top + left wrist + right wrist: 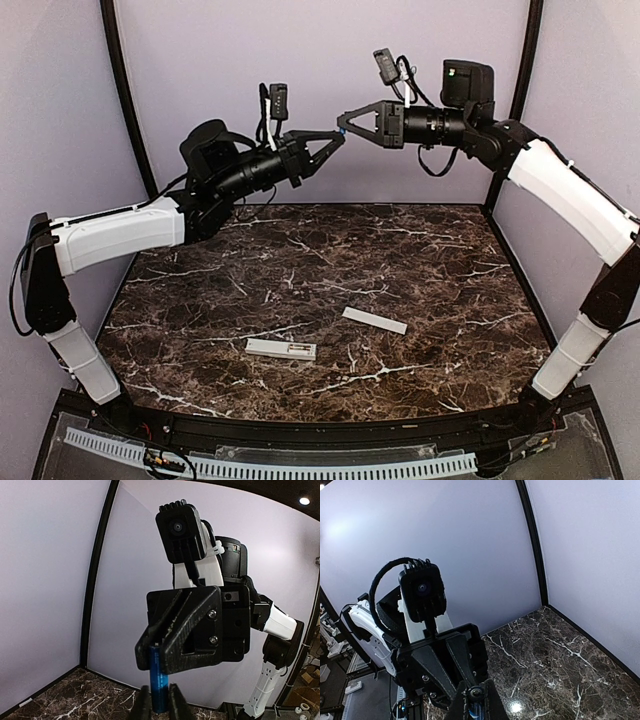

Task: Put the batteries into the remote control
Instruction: Pass from the left arm to the right, then move the remote control without the battery cover to the center of the board.

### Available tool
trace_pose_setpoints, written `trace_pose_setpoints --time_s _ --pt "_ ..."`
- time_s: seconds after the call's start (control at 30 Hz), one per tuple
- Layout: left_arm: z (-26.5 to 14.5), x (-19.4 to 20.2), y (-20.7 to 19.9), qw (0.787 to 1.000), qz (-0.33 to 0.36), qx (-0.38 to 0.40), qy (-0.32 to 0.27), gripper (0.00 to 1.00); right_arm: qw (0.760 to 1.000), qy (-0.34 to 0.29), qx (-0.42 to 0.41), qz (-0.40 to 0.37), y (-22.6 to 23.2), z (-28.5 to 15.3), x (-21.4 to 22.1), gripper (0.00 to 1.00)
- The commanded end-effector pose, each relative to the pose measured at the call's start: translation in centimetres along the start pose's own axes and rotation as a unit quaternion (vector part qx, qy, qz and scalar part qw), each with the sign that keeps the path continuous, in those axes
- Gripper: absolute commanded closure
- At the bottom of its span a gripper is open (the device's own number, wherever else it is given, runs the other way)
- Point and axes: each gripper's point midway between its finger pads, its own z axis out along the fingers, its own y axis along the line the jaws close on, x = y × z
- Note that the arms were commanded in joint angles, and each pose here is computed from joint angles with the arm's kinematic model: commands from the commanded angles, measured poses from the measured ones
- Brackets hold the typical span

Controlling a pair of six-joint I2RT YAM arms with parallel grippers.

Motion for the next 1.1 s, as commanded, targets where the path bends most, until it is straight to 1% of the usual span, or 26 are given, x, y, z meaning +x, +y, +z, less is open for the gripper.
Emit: trace_pose_setpoints --time_s 0.0,0.03,0.07,0.1,0.17,0.23,0.3,0.33,0.4,0.43,0.47,0.5,0.53,0.57,0.6,0.63,0.67,0.7,0.77,0.8,0.83,0.87,0.9,1.03,1.07 --pt "-0.5 0.6 0.3 1.0 0.003 -0.015 0.013 0.67 1.0 0.013 -0.011 0.003 0.3 0.1 0.3 1.0" --pt "-0.7 0.8 0.4 1.0 0.004 -0.017 0.016 0.48 1.0 0.014 -0.007 0.004 0.1 0.0 0.5 1.0" --pt "-0.8 1.1 0.5 1.0 0.004 -0.019 0.021 0.4 1.0 0.013 -0.004 0.004 -0.1 -0.2 0.5 1.0" --pt "-1.0 1.3 0.6 0.999 0.006 -0.021 0.025 0.27 1.0 0.014 0.0 0.007 -0.3 -0.4 0.7 1.0" --pt "-1.5 1.9 0.7 0.999 0.012 -0.024 0.035 0.16 1.0 0.013 0.01 0.014 -0.9 -0.8 0.8 1.0" --pt "-2.1 2.8 1.0 0.998 0.023 -0.033 0.055 0.1 0.999 0.015 0.019 0.022 -1.5 -1.1 1.1 1.0" --pt "-3.1 4.7 1.5 0.993 0.029 -0.052 0.098 0.05 0.999 0.016 0.031 0.026 -2.2 -1.6 1.4 1.0" --pt "-3.5 5.3 1.7 0.991 0.035 -0.058 0.112 0.04 0.999 0.018 0.035 0.029 -2.5 -1.8 1.7 1.0" --pt "-5.5 8.3 2.2 0.981 0.057 -0.076 0.167 0.03 0.998 0.022 0.043 0.037 -3.3 -2.3 2.4 1.0" --pt "-6.6 9.5 2.2 0.973 0.084 -0.078 0.202 0.02 0.998 0.026 0.046 0.041 -3.8 -2.5 2.9 1.0" --pt "-7.5 11.0 2.2 0.965 0.096 -0.077 0.231 0.02 0.997 0.03 0.049 0.043 -4.2 -2.8 3.3 1.0" --pt "-9.2 13.4 2.0 0.948 0.114 -0.064 0.29 0.02 0.997 0.035 0.052 0.042 -4.5 -3.0 3.7 1.0" --pt "-10.0 14.6 1.8 0.937 0.122 -0.053 0.322 0.02 0.997 0.04 0.054 0.039 -4.8 -3.2 4.1 1.0" --pt "-12.3 17.6 1.3 0.91 0.13 -0.023 0.394 0.02 0.997 0.046 0.056 0.035 -5.0 -3.3 4.4 1.0" --pt "-13.1 18.9 1.3 0.895 0.134 -0.009 0.426 0.02 0.997 0.05 0.057 0.032 -5.2 -3.4 4.7 1.0" --pt "-15.4 20.8 1.1 0.865 0.139 0.005 0.482 0.03 0.996 0.055 0.056 0.03 -5.4 -3.5 5.1 1.0" --pt "-16.1 21.8 1.4 0.851 0.143 0.007 0.505 0.03 0.996 0.06 0.057 0.029 -5.7 -3.5 5.5 1.0" --pt "-17.6 22.8 1.8 0.827 0.16 0.011 0.538 0.03 0.996 0.066 0.056 0.028 -5.9 -3.5 5.9 1.0" --pt "-20.0 25.0 2.4 0.791 0.182 0.026 0.584 0.04 0.995 0.076 0.053 0.023 -6.0 -3.5 6.4 1.0" --pt "-21.3 26.5 2.6 0.77 0.193 0.044 0.606 0.06 0.995 0.08 0.052 0.021 -6.1 -3.4 6.6 1.0" --pt "-22.7 27.4 2.7 0.752 0.19 0.05 0.629 0.06 0.995 0.084 0.054 0.018 -6.2 -3.5 6.9 1.0" --pt "-23.6 28.4 2.7 0.739 0.188 0.064 0.644 0.06 0.995 0.087 0.054 0.016 -6.2 -3.5 7.1 1.0" --pt "-24.2 28.8 2.6 0.733 0.179 0.07 0.653 0.06 0.994 0.09 0.054 0.014 -6.3 -3.5 7.3 1.0" --pt "-23.9 29.3 1.5 0.744 0.151 0.1 0.643 0.04 0.994 0.097 0.05 0.008 -6.0 -3.7 8.0 1.0" --pt "-24.1 29.6 1.0 0.743 0.135 0.11 0.646 0.04 0.994 0.098 0.049 0.008 -5.9 -3.8 8.2 1.0"
